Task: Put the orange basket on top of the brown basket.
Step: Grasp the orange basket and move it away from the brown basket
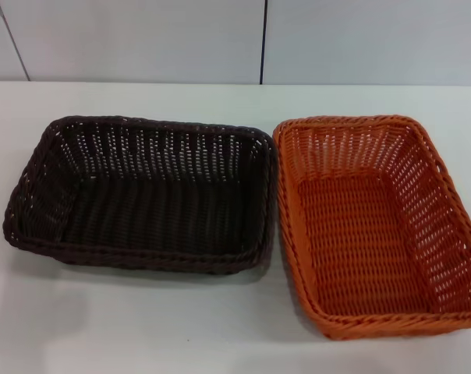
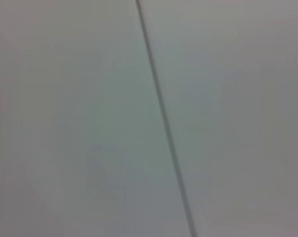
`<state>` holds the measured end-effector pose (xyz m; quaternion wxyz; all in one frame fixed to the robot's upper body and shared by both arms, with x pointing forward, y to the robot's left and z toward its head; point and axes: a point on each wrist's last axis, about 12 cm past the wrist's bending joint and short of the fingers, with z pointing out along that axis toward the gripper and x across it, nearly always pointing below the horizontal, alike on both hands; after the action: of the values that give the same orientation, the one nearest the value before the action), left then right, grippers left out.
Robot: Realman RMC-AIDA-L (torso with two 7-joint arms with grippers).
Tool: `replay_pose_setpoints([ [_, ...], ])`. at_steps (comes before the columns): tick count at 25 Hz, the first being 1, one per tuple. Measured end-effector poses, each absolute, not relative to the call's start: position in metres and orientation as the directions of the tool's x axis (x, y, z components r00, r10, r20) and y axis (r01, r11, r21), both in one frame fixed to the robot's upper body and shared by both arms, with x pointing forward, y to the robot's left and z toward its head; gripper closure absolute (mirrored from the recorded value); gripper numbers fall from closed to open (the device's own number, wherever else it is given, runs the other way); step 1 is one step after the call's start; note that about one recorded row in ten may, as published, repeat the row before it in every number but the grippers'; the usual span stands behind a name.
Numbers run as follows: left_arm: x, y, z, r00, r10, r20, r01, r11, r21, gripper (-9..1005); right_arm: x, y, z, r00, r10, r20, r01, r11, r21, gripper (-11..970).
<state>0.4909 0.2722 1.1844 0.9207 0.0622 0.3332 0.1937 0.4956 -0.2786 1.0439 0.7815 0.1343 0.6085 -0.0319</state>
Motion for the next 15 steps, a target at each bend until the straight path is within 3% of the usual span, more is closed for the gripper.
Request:
replay_pose_setpoints([
  [6,0.441,0.318,1.105,0.547,0.321,-0.773,-0.291,0.939,0.184,221,0.508,-0.253,1.063,0.322,0.12,-0.939,0.058,0.988,0.146,133],
  [10,0.417,0.343,1.077,0.499,0.212,-0.84,-0.287,0.955,0.07,222,0.518,-0.234,1.079,0.341,0.171,-0.925,-0.038,0.985,0.168,133],
  [15,0.403,0.359,1.051,0.378,0.24,-0.894,-0.339,0.935,0.108,222,0.537,-0.202,1.105,0.271,0.214,-0.939,-0.243,0.959,0.148,133],
])
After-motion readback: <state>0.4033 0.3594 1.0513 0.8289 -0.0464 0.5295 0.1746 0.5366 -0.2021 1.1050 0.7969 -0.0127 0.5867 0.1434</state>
